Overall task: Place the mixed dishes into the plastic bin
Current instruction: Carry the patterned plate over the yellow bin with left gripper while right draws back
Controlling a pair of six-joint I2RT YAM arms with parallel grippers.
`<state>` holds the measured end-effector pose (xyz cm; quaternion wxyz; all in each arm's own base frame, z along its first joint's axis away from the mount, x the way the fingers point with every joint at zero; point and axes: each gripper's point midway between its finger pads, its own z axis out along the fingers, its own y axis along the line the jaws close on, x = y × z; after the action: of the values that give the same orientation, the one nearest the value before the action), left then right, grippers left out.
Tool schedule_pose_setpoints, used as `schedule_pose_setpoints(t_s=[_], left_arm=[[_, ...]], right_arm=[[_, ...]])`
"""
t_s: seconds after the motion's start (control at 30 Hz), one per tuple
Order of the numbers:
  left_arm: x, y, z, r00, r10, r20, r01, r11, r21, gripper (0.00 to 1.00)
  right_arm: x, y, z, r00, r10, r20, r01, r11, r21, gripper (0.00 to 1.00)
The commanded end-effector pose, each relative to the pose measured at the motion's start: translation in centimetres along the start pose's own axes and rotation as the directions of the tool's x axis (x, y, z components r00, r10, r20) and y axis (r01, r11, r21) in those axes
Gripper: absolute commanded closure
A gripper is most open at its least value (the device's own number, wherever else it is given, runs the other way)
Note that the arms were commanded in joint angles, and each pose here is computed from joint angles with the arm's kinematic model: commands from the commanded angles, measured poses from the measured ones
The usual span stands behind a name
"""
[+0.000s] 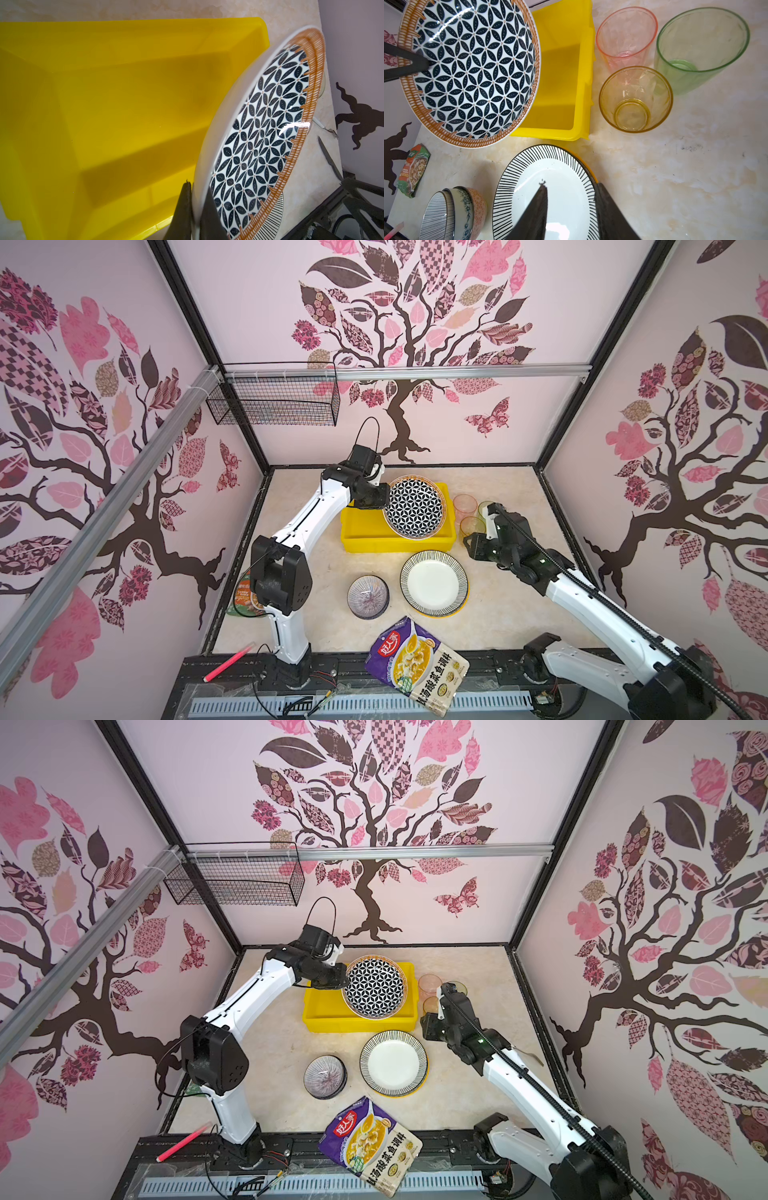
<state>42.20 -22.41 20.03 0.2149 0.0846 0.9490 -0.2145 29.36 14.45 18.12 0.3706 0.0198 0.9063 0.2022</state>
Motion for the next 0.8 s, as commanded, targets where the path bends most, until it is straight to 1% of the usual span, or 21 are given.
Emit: schedule_pose_setpoints(t_s=[0.0, 0.3, 0.77], left_arm=[[-5.4, -2.0, -2.7, 0.984, 0.005, 0.179, -0.021, 0.996, 0.087, 1.00], [-6.1, -1.0, -0.3, 0.987, -0.020, 0.162, 0.006, 0.996, 0.089, 1.00], [-4.7, 0.6, 3.5, 0.995, -0.042, 0.091, 0.036, 0.997, 0.068, 1.00]], right_arm=[[-1.4, 1.0, -0.3, 1.000, -0.016, 0.018, 0.016, 1.000, -0.021, 0.59], [-1.2, 1.5, 0.6, 1.000, -0.019, -0.010, 0.019, 0.999, -0.038, 0.58], [-0.7, 1.5, 1.5, 0.998, -0.034, -0.052, 0.032, 0.999, -0.036, 0.57]])
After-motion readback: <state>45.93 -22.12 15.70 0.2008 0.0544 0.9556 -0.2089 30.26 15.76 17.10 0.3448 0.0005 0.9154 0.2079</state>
